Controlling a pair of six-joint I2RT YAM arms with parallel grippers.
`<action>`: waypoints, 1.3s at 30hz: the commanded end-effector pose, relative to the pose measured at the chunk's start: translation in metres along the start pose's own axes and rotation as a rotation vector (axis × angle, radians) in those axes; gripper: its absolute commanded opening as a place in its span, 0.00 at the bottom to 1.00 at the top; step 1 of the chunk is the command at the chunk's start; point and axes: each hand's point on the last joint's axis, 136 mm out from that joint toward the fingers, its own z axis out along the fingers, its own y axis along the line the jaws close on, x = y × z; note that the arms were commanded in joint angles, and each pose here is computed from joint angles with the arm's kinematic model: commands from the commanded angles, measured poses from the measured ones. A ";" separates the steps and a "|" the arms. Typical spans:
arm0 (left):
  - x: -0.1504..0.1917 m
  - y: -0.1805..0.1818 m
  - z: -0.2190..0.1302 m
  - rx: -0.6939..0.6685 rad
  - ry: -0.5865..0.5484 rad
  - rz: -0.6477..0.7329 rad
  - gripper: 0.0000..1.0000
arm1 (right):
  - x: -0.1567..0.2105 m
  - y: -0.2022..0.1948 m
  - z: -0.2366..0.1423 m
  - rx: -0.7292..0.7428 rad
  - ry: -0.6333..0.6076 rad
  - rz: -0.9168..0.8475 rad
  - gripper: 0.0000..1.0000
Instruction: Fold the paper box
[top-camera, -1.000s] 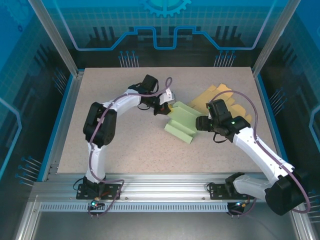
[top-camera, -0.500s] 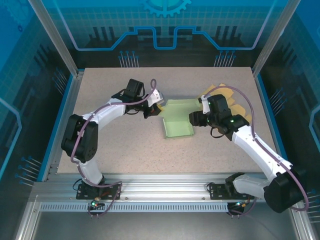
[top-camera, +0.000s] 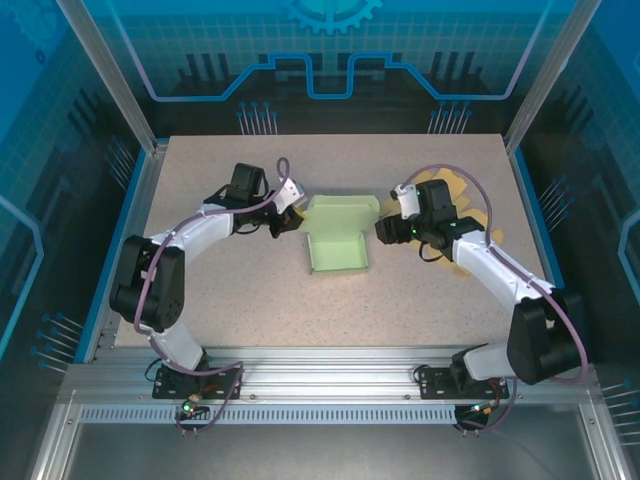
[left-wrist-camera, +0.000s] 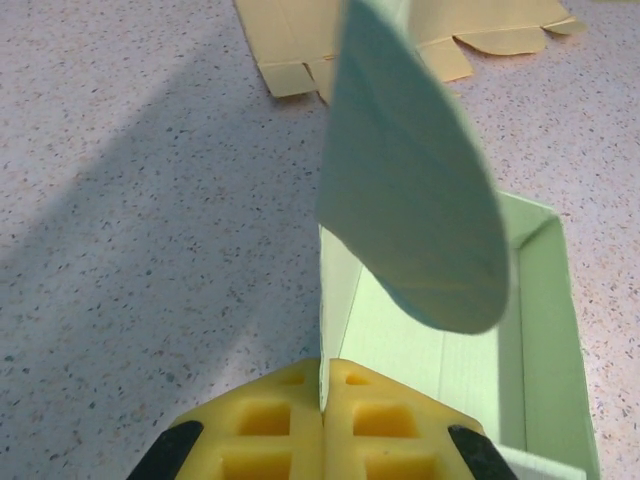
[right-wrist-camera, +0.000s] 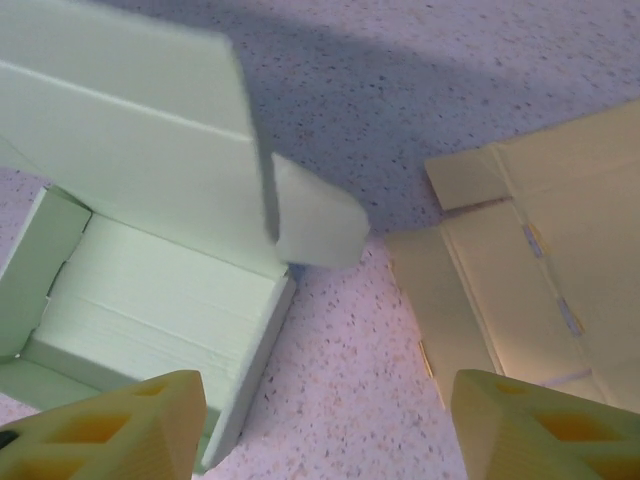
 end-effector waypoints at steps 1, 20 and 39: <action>-0.007 0.000 0.001 0.055 -0.030 0.002 0.00 | -0.021 0.015 0.013 -0.121 -0.067 -0.079 0.69; -0.003 0.016 0.006 0.138 -0.017 -0.025 0.00 | -0.048 -0.012 0.062 -0.249 -0.096 -0.057 0.78; -0.007 0.031 0.009 0.137 -0.022 -0.089 0.00 | -0.042 -0.004 0.075 -0.248 -0.019 -0.018 0.45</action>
